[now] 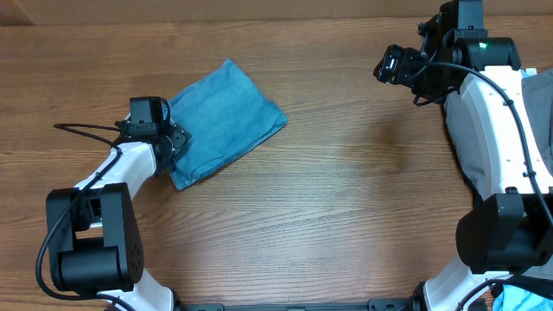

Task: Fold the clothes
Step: 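Grasp the left edge of the jeans bundle with the left gripper, then drag the jeans bundle leftward toward the table's left edge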

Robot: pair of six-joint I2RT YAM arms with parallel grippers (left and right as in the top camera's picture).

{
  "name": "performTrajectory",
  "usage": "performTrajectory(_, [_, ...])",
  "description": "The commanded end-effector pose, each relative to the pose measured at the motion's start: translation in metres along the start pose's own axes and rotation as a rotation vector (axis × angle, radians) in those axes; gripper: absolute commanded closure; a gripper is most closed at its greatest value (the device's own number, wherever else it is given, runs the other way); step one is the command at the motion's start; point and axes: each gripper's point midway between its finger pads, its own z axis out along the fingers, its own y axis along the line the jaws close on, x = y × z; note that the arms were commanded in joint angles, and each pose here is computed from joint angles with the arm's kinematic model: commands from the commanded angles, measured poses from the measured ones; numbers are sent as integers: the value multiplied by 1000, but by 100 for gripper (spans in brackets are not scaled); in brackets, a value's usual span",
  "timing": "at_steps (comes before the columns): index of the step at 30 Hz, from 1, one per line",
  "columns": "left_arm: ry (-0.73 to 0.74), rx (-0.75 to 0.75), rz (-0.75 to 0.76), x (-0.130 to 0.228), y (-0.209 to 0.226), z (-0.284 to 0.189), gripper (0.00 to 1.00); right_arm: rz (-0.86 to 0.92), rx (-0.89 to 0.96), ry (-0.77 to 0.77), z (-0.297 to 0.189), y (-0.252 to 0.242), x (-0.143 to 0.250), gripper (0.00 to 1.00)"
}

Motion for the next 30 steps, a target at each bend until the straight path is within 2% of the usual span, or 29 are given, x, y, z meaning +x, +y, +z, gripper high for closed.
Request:
performTrajectory(1, [253, -138, -27, 80, 56, 40, 40, -7, -6, -6, -2, 1, -1, 0])
performTrajectory(6, [251, -136, -27, 79, 55, 40, 63, -7, -6, -6, -2, 1, -1, 0])
performTrajectory(11, [252, -133, -27, 79, 55, 40, 78, -7, -6, -6, -2, 1, -1, 0])
performTrajectory(13, [249, -122, -10, 77, 52, 40, 96, -6, -6, -6, -2, 1, -1, 0])
performTrajectory(17, [276, -23, 137, 65, 23, 33, 96, -7, -6, -6, -2, 1, -1, 0])
performTrajectory(20, [308, 71, 264, 48, -10, 11, 96, -6, -6, -6, -2, 1, -1, 0])
performTrajectory(25, [229, 139, 386, 2, -53, -32, 96, -6, -6, -6, -2, 1, -1, 0])
performTrajectory(30, [141, 191, 411, -33, -84, -76, 96, -7, -6, -6, -2, 1, -1, 0])
